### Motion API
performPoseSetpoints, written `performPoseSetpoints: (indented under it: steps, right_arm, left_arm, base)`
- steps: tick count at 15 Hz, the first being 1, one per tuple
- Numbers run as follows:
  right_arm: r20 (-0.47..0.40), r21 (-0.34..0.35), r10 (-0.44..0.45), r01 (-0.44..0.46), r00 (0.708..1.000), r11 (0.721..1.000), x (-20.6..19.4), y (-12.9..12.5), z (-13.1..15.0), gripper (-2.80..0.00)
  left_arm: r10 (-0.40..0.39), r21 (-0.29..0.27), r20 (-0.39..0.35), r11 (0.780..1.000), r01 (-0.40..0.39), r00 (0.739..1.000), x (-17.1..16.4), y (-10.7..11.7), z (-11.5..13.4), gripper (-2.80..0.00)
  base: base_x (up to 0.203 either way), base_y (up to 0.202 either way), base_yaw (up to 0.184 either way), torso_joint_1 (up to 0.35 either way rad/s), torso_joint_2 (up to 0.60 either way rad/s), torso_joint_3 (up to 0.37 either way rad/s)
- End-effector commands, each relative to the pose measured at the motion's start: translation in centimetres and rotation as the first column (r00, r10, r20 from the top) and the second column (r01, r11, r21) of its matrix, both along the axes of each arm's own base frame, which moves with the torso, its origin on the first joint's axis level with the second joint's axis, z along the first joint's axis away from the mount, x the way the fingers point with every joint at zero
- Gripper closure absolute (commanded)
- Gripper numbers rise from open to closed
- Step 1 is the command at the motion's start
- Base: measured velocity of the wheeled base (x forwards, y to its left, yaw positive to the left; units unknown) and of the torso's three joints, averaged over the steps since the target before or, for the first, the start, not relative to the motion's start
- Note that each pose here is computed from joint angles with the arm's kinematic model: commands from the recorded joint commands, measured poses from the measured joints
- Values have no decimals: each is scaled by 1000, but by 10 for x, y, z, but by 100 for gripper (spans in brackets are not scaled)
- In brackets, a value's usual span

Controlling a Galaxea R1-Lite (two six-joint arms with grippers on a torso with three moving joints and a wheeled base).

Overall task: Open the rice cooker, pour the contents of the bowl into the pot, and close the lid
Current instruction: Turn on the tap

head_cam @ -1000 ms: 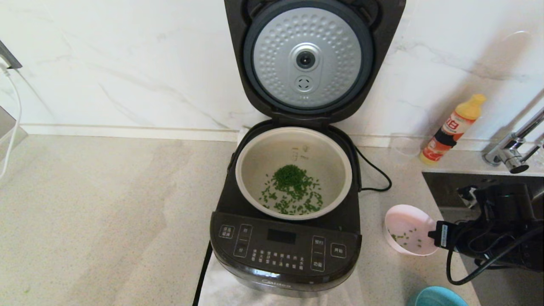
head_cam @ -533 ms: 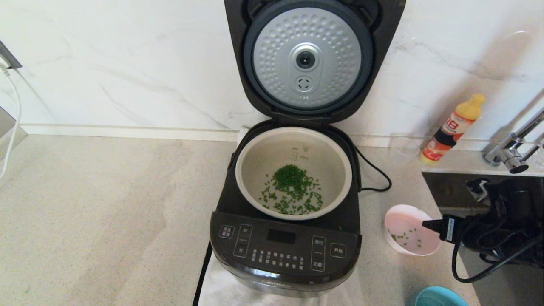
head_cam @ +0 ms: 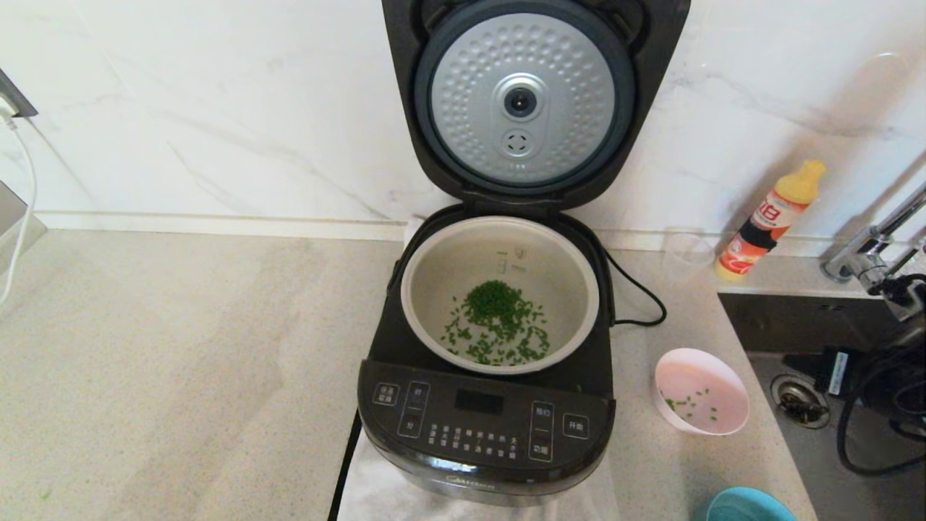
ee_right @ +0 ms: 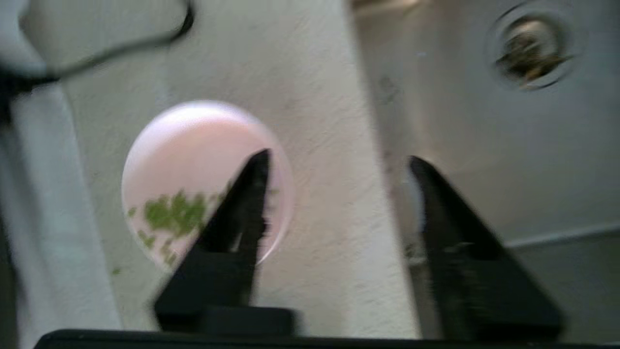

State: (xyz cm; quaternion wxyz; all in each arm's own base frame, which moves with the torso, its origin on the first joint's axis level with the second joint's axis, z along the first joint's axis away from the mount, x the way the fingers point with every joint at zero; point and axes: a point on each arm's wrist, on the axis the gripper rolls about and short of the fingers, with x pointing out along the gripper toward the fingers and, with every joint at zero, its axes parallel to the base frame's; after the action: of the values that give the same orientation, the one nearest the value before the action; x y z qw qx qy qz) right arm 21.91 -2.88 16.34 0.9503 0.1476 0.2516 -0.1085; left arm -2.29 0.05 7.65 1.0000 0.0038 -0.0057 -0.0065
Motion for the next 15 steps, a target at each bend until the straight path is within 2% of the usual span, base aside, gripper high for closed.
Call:
performPoseSetpoints:
  steps: [1, 4, 6, 8, 11, 13, 15]
  right_arm:
    - [81, -21, -69, 71, 994, 997, -14, -13, 20, 0]
    - [89, -129, -229, 240, 969, 962, -25, -26, 25, 0]
    - [85, -159, -316, 326, 945, 932, -19, -37, 25, 0]
    - [137, -187, -407, 427, 903, 885, -10, -50, 33, 0]
    - [177, -232, -465, 496, 867, 837, 14, -72, 32, 0]
    - [213, -265, -475, 519, 854, 813, 35, -86, 25, 0]
    - [270, -316, -485, 553, 832, 771, 54, -100, 16, 0]
  left_arm:
    - [1, 0, -8, 1000, -1, 1000, 1, 0, -2, 0]
    - [1, 0, -8, 1000, -1, 1000, 1, 0, -2, 0]
    - [1, 0, -8, 1000, -1, 1000, 1, 0, -2, 0]
    - [1, 0, -8, 1000, -1, 1000, 1, 0, -2, 0]
    - [1, 0, -8, 1000, -1, 1000, 1, 0, -2, 0]
    - [1, 0, -8, 1000, -1, 1000, 1, 0, -2, 0]
    - [1, 0, -8, 1000, -1, 1000, 1, 0, -2, 0]
  base:
    - [0, 0, 0, 0, 0, 0]
    - [0, 0, 0, 0, 0, 0]
    - [0, 0, 0, 0, 0, 0]
    - [0, 0, 0, 0, 0, 0]
    - [0, 0, 0, 0, 0, 0]
    - [0, 0, 0, 0, 0, 0]
    - [0, 0, 0, 0, 0, 0]
